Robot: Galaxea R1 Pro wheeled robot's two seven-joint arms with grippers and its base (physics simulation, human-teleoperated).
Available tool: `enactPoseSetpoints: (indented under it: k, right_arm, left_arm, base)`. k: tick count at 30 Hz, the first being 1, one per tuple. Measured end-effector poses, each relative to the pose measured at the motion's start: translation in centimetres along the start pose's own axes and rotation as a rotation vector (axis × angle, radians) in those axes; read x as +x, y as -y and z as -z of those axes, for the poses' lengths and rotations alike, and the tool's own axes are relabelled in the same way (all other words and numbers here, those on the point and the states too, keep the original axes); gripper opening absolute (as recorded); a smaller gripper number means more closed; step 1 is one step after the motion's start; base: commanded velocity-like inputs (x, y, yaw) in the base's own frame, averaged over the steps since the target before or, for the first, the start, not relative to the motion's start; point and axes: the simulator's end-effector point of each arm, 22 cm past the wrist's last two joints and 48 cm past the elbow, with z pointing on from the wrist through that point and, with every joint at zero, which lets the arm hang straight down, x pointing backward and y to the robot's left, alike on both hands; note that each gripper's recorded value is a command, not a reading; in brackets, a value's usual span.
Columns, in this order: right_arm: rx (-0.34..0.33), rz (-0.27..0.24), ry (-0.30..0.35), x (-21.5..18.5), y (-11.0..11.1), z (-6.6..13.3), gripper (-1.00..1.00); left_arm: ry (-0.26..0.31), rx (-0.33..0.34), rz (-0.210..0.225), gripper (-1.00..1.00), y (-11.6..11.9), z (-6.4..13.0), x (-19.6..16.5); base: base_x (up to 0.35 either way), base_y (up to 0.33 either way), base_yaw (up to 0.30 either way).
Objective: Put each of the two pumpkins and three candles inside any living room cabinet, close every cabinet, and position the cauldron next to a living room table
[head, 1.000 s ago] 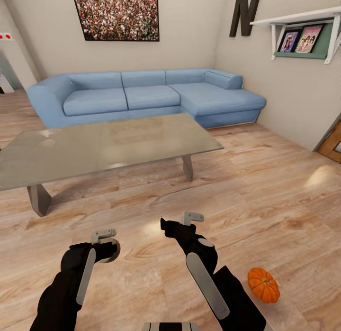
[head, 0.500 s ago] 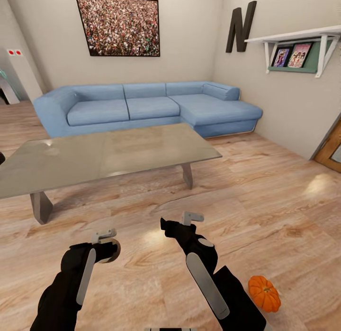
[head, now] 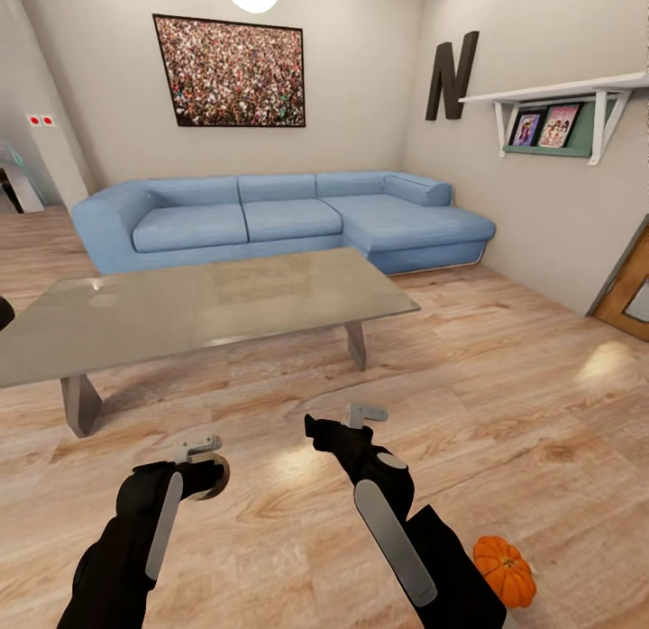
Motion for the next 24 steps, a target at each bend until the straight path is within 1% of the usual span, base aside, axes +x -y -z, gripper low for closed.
enactPoseSetpoints:
  k: [7,17,20,24]
  right_arm:
    - [-0.006,0.004,0.013,-0.69,-0.43,0.59,1.00]
    - [-0.003,-0.003,-0.002,-0.03,-0.17,0.09,1.00]
    - [-0.006,-0.001,0.004,-0.34,-0.35,0.34,1.00]
    - [-0.004,-0.003,-0.003,-0.90,-0.52,0.39,1.00]
  left_arm:
    - [0.017,0.003,0.001,-1.00,0.02,0.74,-0.63]
    - [0.001,0.000,0.000,-1.00,-0.03,0.12,-0.07]
    - [0.008,0.003,0.001,-1.00,0.05,0.44,-0.33]
    - [0.001,0.002,0.000,-1.00,0.13,0.81,-0.78]
  base:
    - [0.000,0.000,0.000]
    - [0.000,0.000,0.000]
    - [0.000,0.000,0.000]
    - [0.000,0.000,0.000]
